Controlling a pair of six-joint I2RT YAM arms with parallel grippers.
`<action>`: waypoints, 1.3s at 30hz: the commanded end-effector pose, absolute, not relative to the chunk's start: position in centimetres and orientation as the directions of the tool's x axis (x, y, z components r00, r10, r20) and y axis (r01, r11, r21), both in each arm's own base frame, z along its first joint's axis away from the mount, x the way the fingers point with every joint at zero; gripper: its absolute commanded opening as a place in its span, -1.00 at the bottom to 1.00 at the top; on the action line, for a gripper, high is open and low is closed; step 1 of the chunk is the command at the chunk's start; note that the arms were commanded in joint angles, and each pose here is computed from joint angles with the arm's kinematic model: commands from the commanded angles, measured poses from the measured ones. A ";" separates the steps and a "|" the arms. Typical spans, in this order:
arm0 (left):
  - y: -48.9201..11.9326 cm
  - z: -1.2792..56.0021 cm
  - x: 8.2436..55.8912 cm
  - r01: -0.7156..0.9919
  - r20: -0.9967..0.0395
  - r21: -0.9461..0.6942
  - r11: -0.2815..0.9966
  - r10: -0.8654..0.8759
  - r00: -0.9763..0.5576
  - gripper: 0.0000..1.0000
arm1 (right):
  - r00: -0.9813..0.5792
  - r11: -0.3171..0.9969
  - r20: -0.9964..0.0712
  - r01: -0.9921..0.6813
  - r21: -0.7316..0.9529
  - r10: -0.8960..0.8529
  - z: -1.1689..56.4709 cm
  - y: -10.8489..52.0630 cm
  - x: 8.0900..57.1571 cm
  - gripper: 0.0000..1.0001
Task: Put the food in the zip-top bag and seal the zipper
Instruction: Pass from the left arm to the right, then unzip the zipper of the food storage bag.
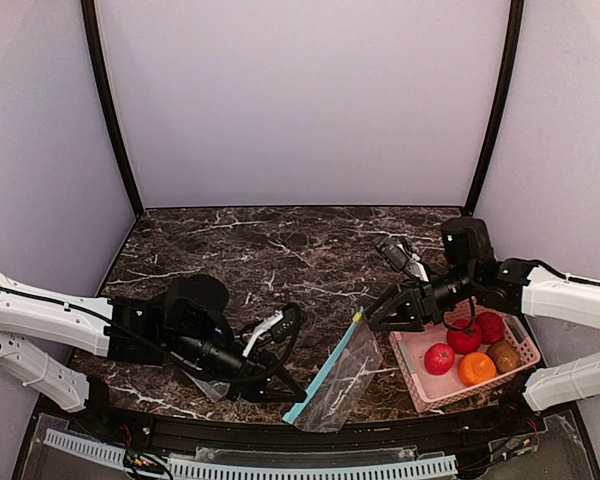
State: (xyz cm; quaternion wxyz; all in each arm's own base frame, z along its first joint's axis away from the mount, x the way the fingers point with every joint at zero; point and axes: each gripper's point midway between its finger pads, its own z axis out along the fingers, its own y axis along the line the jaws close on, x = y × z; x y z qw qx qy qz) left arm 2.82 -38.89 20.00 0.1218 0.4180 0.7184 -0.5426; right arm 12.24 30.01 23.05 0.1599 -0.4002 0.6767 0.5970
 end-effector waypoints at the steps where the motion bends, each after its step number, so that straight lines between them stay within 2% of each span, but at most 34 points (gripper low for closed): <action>1: -39.4 22.1 2.8 0.742 -0.666 -0.670 0.018 0.428 -0.611 -0.99 | -0.613 -0.084 -0.707 -0.732 0.676 -0.352 23.5 30.2 11.7 0.03; 3: -39.4 22.2 2.9 0.743 -0.666 -0.669 0.023 0.424 -0.613 -0.99 | -0.611 -0.090 -0.708 -0.731 0.676 -0.354 23.7 30.3 11.7 -0.08; 9: -39.6 22.3 3.2 0.745 -0.672 -0.667 0.030 0.409 -0.618 -0.99 | -0.600 -0.110 -0.718 -0.735 0.669 -0.354 24.4 30.3 11.6 -0.25; 12: -39.6 22.0 3.3 0.746 -0.670 -0.665 0.040 0.409 -0.619 -0.99 | -0.596 -0.113 -0.722 -0.739 0.664 -0.350 24.5 30.3 11.6 -0.46; 16: -39.6 21.8 3.5 0.747 -0.668 -0.662 0.055 0.410 -0.622 -0.99 | -0.593 -0.118 -0.729 -0.742 0.659 -0.344 24.9 30.3 11.5 -0.86; 18: -39.6 21.6 3.8 0.750 -0.667 -0.657 0.074 0.406 -0.625 -0.99 | -0.591 -0.120 -0.733 -0.745 0.656 -0.336 25.1 30.3 11.5 -0.96; 20: -39.7 21.5 4.7 0.768 -0.680 -0.629 0.117 0.395 -0.617 -0.79 | -0.593 -0.113 -0.734 -0.747 0.655 -0.331 25.2 30.3 11.6 -1.00; 21: -39.7 21.3 5.2 0.776 -0.685 -0.613 0.149 0.390 -0.615 -0.42 | -0.594 -0.110 -0.733 -0.747 0.655 -0.330 25.2 30.3 11.6 -1.00; 22: -40.0 22.0 5.6 0.792 -0.706 -0.592 0.149 0.379 -0.598 -0.24 | -0.597 -0.106 -0.731 -0.746 0.658 -0.331 25.1 30.3 11.7 -1.00; 23: -40.0 21.9 6.3 0.799 -0.713 -0.572 0.184 0.370 -0.595 0.08 | -0.600 -0.102 -0.728 -0.745 0.660 -0.331 25.1 30.2 11.7 -1.00; 25: -40.4 22.6 7.6 0.817 -0.738 -0.529 0.228 0.351 -0.576 0.35 | -0.608 -0.083 -0.720 -0.742 0.665 -0.334 24.8 30.3 11.8 -1.00; 30: -41.8 24.2 10.9 0.813 -0.752 -0.498 0.301 0.317 -0.578 0.52 | -0.612 -0.055 -0.715 -0.746 0.664 -0.338 24.5 30.4 11.6 -1.00; 34: -43.1 25.3 11.8 0.815 -0.761 -0.508 0.278 0.299 -0.576 0.55 | -0.615 -0.035 -0.713 -0.748 0.662 -0.336 24.4 30.5 11.5 -1.00; 36: -43.9 25.7 11.6 0.823 -0.763 -0.510 0.250 0.310 -0.567 0.67 | -0.623 -0.015 -0.708 -0.747 0.664 -0.333 24.1 30.5 11.7 -1.00; 39: -45.0 25.8 11.3 0.828 -0.755 -0.515 0.221 0.342 -0.560 0.74 | -0.632 0.005 -0.699 -0.743 0.669 -0.334 23.6 30.4 11.8 -1.00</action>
